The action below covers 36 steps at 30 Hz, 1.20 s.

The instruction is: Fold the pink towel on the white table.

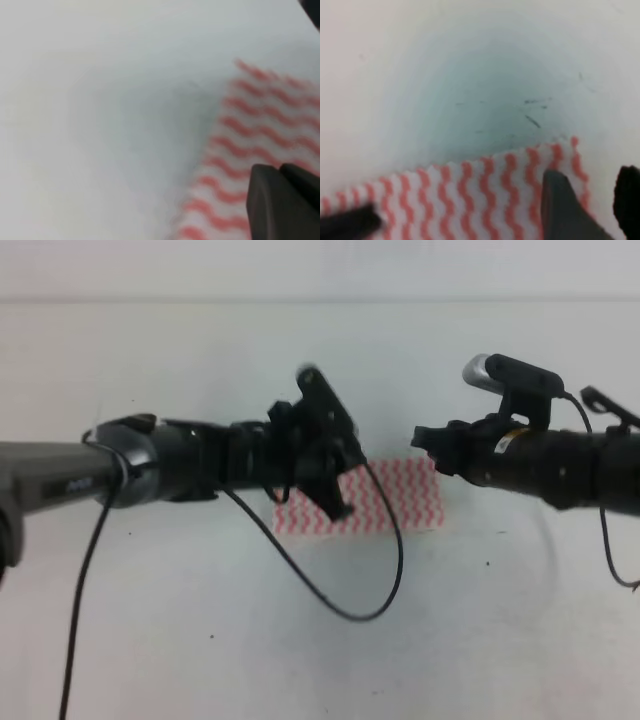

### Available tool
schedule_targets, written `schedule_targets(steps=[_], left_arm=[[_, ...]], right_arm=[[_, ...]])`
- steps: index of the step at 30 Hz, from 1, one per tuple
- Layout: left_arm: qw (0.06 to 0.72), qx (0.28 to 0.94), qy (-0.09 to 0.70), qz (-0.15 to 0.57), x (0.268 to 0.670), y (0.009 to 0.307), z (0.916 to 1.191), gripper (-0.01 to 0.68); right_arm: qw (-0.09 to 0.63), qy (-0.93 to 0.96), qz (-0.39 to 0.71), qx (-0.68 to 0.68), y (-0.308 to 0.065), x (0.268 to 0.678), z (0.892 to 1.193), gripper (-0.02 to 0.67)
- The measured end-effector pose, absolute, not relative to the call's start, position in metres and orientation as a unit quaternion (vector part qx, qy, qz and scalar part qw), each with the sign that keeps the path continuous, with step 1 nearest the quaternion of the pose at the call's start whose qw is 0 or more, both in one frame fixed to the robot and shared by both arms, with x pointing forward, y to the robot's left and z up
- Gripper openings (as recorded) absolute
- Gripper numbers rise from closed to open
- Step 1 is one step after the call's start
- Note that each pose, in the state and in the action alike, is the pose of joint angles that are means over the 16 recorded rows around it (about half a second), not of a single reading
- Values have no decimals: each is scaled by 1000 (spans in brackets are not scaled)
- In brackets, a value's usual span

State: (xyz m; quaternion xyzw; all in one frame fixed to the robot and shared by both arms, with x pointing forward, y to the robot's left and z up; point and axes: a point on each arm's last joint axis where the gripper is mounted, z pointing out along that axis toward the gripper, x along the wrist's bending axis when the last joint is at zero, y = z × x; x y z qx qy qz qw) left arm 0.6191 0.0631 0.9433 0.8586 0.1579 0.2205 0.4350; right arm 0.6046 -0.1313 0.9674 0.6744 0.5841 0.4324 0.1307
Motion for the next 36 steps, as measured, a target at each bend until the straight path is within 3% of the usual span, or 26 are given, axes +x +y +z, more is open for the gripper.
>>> schedule_targets(steps=[9, 15, 22, 36], left_arm=[[459, 813, 290, 209, 616, 74, 988, -3], [467, 801, 337, 166, 610, 76, 998, -3], [439, 820, 352, 105, 604, 73, 981, -3], [381, 848, 363, 67, 607, 72, 931, -3]], right_arm=[[104, 646, 359, 666, -136, 613, 984, 72], [92, 677, 325, 654, -134, 614, 994, 1], [83, 684, 310, 655, -134, 612, 997, -16], [70, 682, 302, 662, -134, 610, 996, -18]])
